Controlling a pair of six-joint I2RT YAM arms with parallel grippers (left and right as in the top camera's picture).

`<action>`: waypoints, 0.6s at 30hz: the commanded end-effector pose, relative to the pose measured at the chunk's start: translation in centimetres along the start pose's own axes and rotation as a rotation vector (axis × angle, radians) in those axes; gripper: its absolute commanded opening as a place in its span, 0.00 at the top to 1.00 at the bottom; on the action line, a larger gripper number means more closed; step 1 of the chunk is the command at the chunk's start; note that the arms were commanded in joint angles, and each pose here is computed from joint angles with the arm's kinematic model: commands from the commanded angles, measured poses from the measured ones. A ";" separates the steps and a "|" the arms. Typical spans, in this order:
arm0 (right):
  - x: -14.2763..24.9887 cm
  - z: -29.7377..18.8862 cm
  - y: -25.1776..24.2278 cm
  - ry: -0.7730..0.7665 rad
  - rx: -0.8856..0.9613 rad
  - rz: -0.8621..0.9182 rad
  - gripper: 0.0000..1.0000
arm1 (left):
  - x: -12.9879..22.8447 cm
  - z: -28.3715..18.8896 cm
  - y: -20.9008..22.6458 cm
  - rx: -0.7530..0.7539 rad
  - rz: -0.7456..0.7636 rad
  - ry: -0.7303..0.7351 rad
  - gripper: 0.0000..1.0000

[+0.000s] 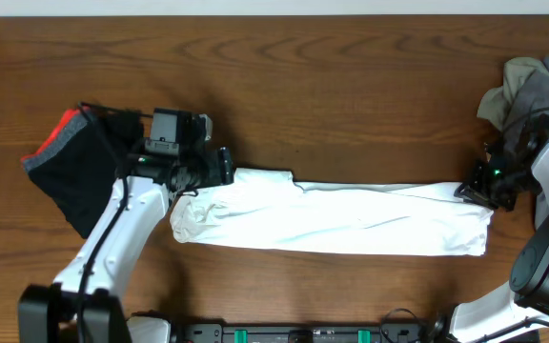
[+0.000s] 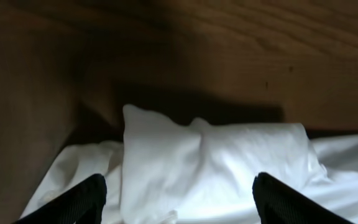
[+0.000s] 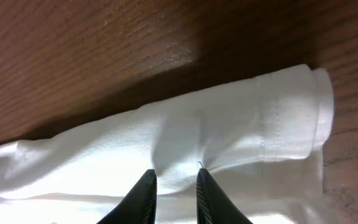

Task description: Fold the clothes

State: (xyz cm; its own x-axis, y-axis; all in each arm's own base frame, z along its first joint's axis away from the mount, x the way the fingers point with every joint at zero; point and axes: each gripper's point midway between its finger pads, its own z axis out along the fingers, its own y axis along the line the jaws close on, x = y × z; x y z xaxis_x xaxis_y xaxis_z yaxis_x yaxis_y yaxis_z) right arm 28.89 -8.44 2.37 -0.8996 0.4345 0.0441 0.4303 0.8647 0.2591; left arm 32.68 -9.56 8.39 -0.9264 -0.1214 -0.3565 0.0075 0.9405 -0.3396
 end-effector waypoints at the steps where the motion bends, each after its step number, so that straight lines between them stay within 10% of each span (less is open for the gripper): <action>1: 0.3 0.1 0.5 0.005 -0.014 -0.018 0.79 | 0.0 1.6 0.7 -0.018 -0.006 0.026 0.22; 18: 0.2 0.1 0.4 0.001 -0.013 -0.019 0.79 | -0.1 4.8 0.1 0.060 -0.010 0.055 0.49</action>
State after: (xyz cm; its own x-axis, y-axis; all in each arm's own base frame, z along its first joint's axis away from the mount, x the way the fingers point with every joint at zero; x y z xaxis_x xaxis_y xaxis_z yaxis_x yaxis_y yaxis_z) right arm 28.93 -8.45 2.37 -0.8997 0.4345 0.0426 0.4300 0.8649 0.2591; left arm 34.40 -10.75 4.00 -0.9471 -0.1174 -0.2987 0.0055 0.9247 -0.3808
